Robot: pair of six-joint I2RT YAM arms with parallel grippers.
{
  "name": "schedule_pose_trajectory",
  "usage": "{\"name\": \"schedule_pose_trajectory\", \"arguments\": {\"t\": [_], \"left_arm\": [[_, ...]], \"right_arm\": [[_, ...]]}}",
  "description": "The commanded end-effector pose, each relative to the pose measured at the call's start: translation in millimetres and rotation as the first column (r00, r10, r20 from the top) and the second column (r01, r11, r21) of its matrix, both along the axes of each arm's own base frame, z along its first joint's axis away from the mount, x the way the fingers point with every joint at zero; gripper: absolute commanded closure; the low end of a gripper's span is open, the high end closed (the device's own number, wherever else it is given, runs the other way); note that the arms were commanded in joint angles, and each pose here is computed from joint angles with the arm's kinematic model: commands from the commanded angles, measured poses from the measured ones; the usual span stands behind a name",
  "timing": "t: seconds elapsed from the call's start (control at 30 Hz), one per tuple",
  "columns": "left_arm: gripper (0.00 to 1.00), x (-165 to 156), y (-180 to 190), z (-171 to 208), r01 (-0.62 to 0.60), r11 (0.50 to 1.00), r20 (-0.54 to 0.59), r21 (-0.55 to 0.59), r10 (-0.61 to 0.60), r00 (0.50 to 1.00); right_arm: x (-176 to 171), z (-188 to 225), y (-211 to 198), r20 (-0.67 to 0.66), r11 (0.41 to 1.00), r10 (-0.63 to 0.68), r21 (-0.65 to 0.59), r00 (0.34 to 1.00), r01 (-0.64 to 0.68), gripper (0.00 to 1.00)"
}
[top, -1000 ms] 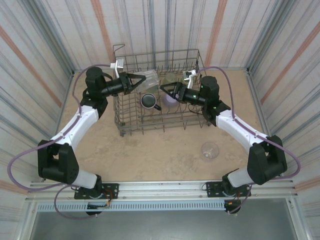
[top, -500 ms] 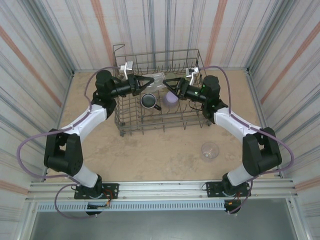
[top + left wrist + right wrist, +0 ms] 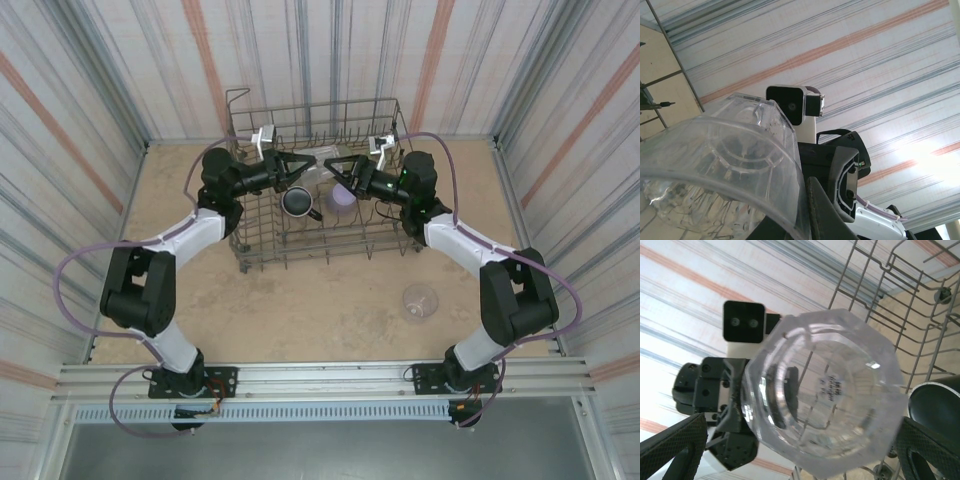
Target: Load the cups into the dish rack
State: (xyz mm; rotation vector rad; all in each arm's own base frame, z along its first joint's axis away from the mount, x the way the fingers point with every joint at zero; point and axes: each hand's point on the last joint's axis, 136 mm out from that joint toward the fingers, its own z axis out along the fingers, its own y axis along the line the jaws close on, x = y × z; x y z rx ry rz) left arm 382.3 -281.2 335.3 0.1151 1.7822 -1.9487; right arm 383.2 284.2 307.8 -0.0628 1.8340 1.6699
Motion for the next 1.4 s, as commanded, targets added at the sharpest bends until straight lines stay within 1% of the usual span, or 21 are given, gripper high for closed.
{"name": "schedule_pose_trajectory", "arguments": {"t": [0.0,0.03,0.1,0.27,0.3,0.33,0.53,0.63,0.77,0.8,0.83,0.9,0.93,0.97,1.0,1.07,1.13,1.27,1.33,1.37], "left_arm": [[1.0,-8.5,-1.9,13.1,0.04,0.998,0.059,-0.058,-0.036,0.998],[1.0,-7.6,-2.7,12.2,0.042,0.997,0.055,-0.067,-0.039,0.998],[1.0,-7.0,-4.3,10.2,0.046,0.996,0.048,-0.079,-0.042,0.998],[1.0,-8.6,-11.6,8.3,0.063,0.993,0.045,-0.095,-0.059,0.997],[1.0,-8.8,-13.6,7.2,0.066,0.993,0.043,-0.097,-0.063,0.997],[1.0,-9.7,-15.2,7.6,0.069,0.993,0.043,-0.099,-0.065,0.997],[1.0,-11.8,-21.6,6.7,0.085,0.991,0.036,-0.103,-0.082,0.996],[1.0,-11.3,-21.7,4.9,0.082,0.991,0.032,-0.103,-0.079,0.996],[1.0,-8.4,-22.3,-0.1,0.079,0.992,0.011,-0.101,-0.078,0.997],[0.97,-8.3,-22.5,-0.6,0.08,0.992,0.008,-0.101,-0.08,0.997],[0.91,-8.5,-22.5,0.2,0.081,0.991,0.009,-0.103,-0.08,0.997],[0.76,-8.2,-22.5,0.8,0.082,0.991,0.006,-0.104,-0.081,0.997],[0.65,-8.3,-21.5,3.5,0.081,0.991,0.009,-0.105,-0.081,0.997],[0.56,-8.6,-20.6,4.4,0.081,0.991,0.01,-0.102,-0.08,0.997],[0.51,-8.5,-17.9,7.0,0.075,0.992,0.015,-0.101,-0.074,0.997],[0.38,-8.5,-11.8,11.1,0.055,0.995,0.019,-0.087,-0.053,0.998],[0.27,-10.2,-5.8,13.5,0.035,0.998,0.026,-0.056,-0.033,0.999],[0.13,-18.6,8.0,18.7,-0.015,0.998,0.055,0.053,0.012,0.998],[0.08,-23.5,17.6,19.3,-0.051,0.991,0.071,0.12,0.043,0.997],[0.07,-25.3,25.2,20.9,-0.081,0.985,0.08,0.151,0.069,0.994]], "right_arm": [[3.0,19.7,3.9,0.045,0.999,0.026,0.041,0.999,-0.027,0.01],[4.4,20.0,4.0,0.045,0.999,0.025,0.048,0.999,-0.027,0.0],[5.8,22.5,4.8,0.05,0.998,0.026,0.063,0.998,-0.03,0.03],[10.0,23.7,4.0,0.07,0.996,0.015,0.086,0.997,-0.021,0.1],[12.0,22.3,3.6,0.041,0.994,0.016,0.104,0.999,-0.02,0.12],[12.9,22.2,2.7,0.042,0.994,0.012,0.11,0.999,-0.017,0.13],[18.8,26.3,-3.2,0.068,0.989,-0.017,0.147,0.998,0.006,0.23],[19.7,27.0,-5.3,0.069,0.988,-0.03,0.152,0.997,0.019,0.32],[17.4,27.4,-8.8,0.086,0.989,-0.051,0.142,0.995,0.039,0.49],[17.1,25.6,-9.6,0.084,0.99,-0.058,0.132,0.995,0.046,0.53],[15.9,26.5,-10.2,0.089,0.991,-0.061,0.123,0.994,0.05,0.55],[14.2,26.1,-11.4,0.114,0.994,-0.07,0.088,0.991,0.06,0.58],[12.7,26.6,-11.3,0.122,0.996,-0.072,0.069,0.99,0.064,0.59],[12.0,26.8,-11.7,0.13,0.996,-0.077,0.049,0.989,0.071,0.6],[11.6,26.3,-11.5,0.133,0.997,-0.079,0.029,0.988,0.076,0.6],[9.4,26.8,-9.8,0.15,0.996,-0.078,-0.018,0.986,0.082,0.61],[7.7,27.7,-7.6,0.167,0.994,-0.074,-0.061,0.983,0.085,0.61],[4.9,25.1,-0.3,0.195,0.981,-0.055,-0.171,0.979,0.09,0.62],[3.7,23.5,3.3,0.213,0.972,-0.043,-0.217,0.976,0.09,0.62],[3.0,24.2,4.9,0.22,0.968,-0.039,-0.234,0.975,0.091,0.62]]}}
